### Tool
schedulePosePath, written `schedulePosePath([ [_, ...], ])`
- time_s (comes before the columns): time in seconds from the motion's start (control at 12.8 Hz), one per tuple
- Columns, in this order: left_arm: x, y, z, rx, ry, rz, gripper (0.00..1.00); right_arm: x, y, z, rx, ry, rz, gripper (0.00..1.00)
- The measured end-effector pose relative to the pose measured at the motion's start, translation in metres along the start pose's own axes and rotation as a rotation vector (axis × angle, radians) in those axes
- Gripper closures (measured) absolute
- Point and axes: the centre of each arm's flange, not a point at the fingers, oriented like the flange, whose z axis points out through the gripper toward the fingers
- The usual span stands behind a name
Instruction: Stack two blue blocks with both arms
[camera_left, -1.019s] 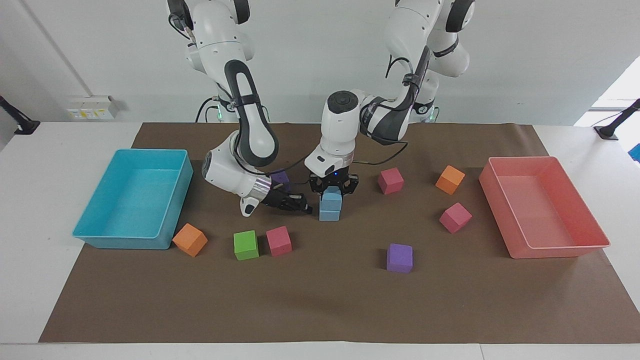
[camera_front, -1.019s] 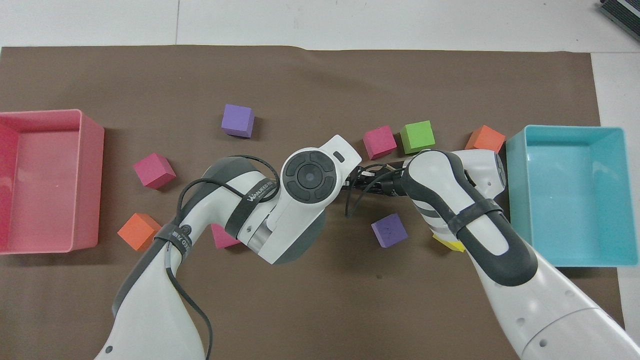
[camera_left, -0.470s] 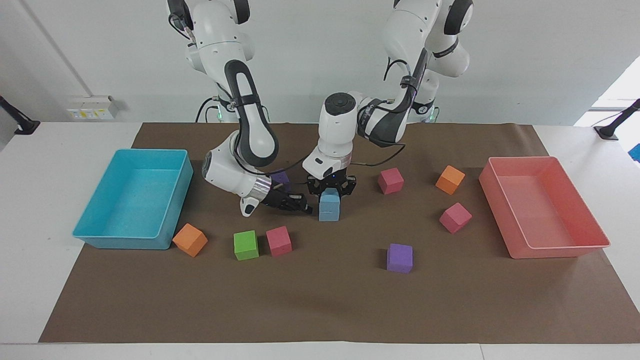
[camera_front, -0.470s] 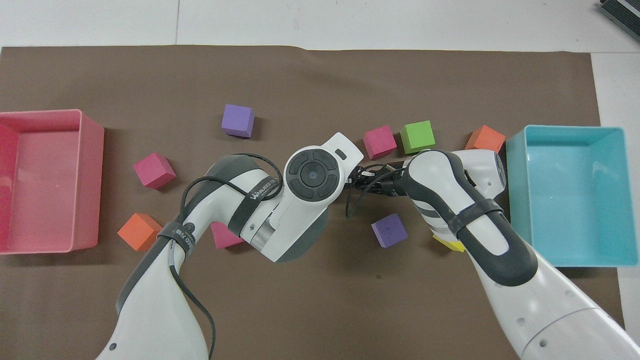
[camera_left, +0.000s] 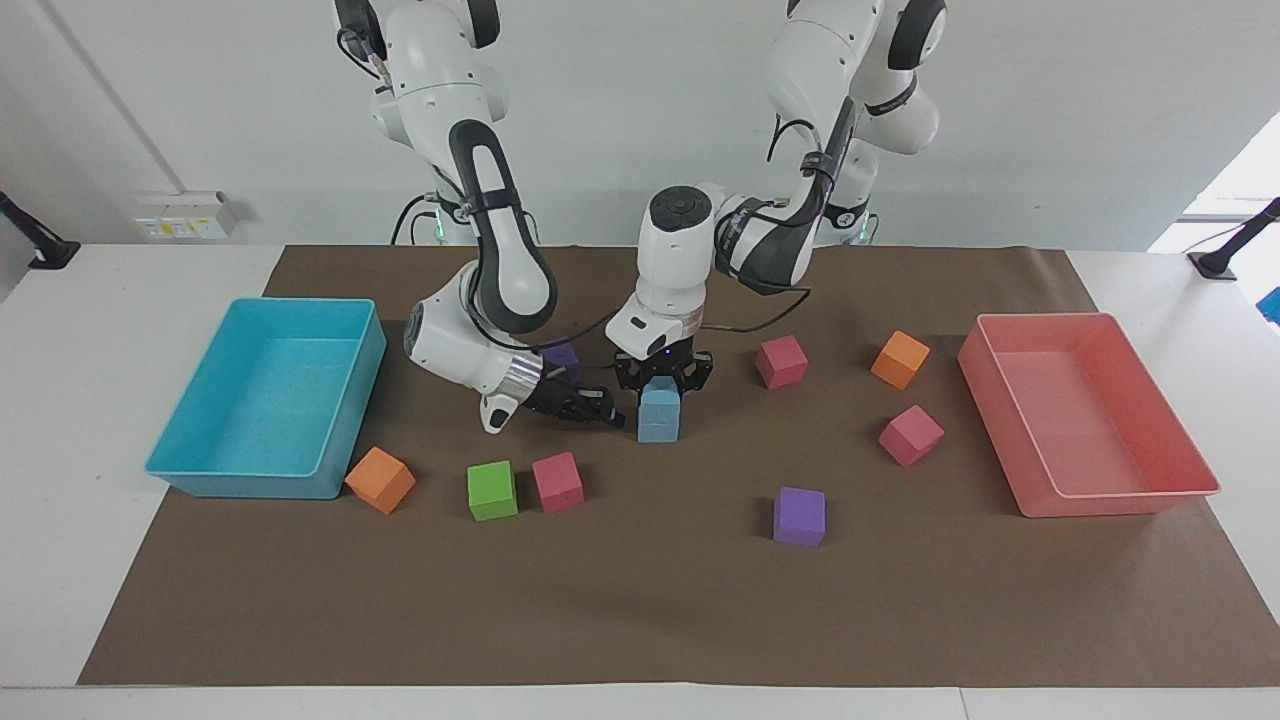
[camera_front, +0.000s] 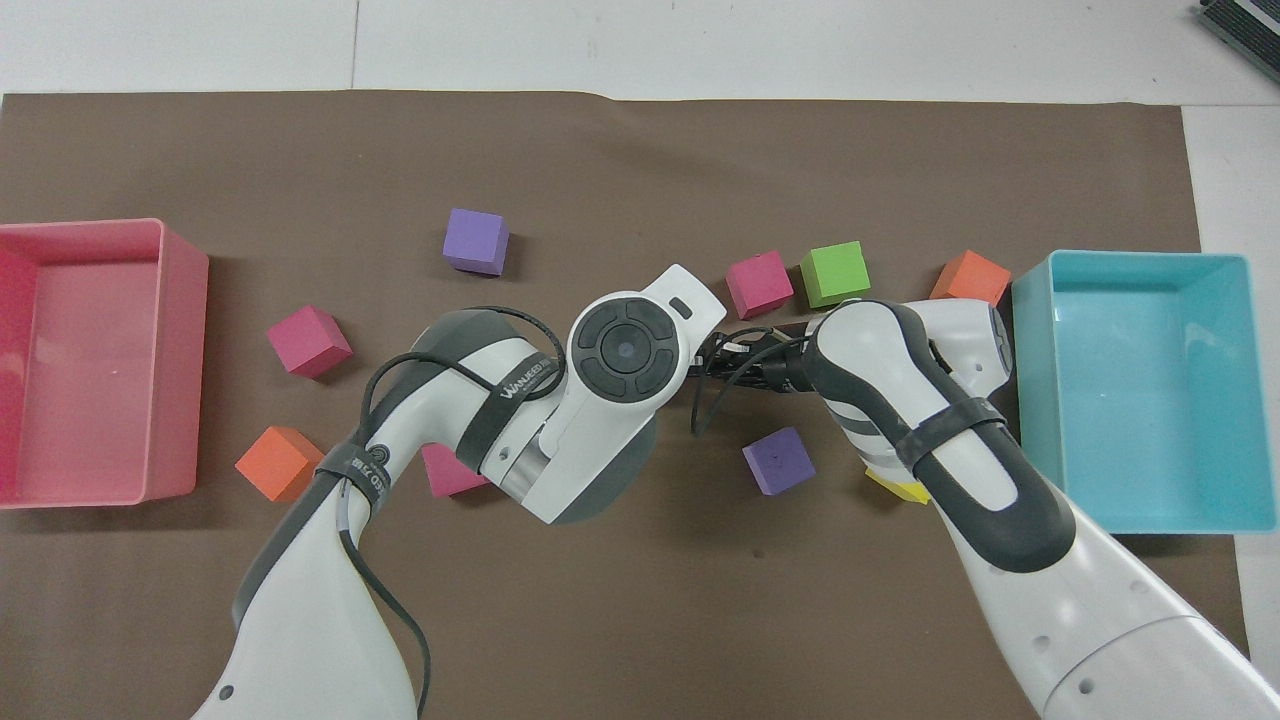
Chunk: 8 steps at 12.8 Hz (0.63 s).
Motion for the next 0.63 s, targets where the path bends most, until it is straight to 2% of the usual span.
schedulePosePath([
  [0.39, 0.0004, -0.0002, -0.0003, 0.000, 0.001, -0.003, 0.44, -0.0002, -0.0003, 0.0004, -0.001, 0.000, -0.001, 0.99],
  [0.47, 0.0007, -0.0003, -0.0006, 0.000, 0.002, -0.003, 0.38, -0.0001, -0.0004, 0.0004, -0.001, 0.002, -0.001, 0.99],
  [0.63, 0.0014, -0.0011, -0.0007, 0.000, 0.003, -0.006, 0.14, 0.0001, -0.0004, 0.0003, -0.003, 0.006, -0.001, 0.99],
])
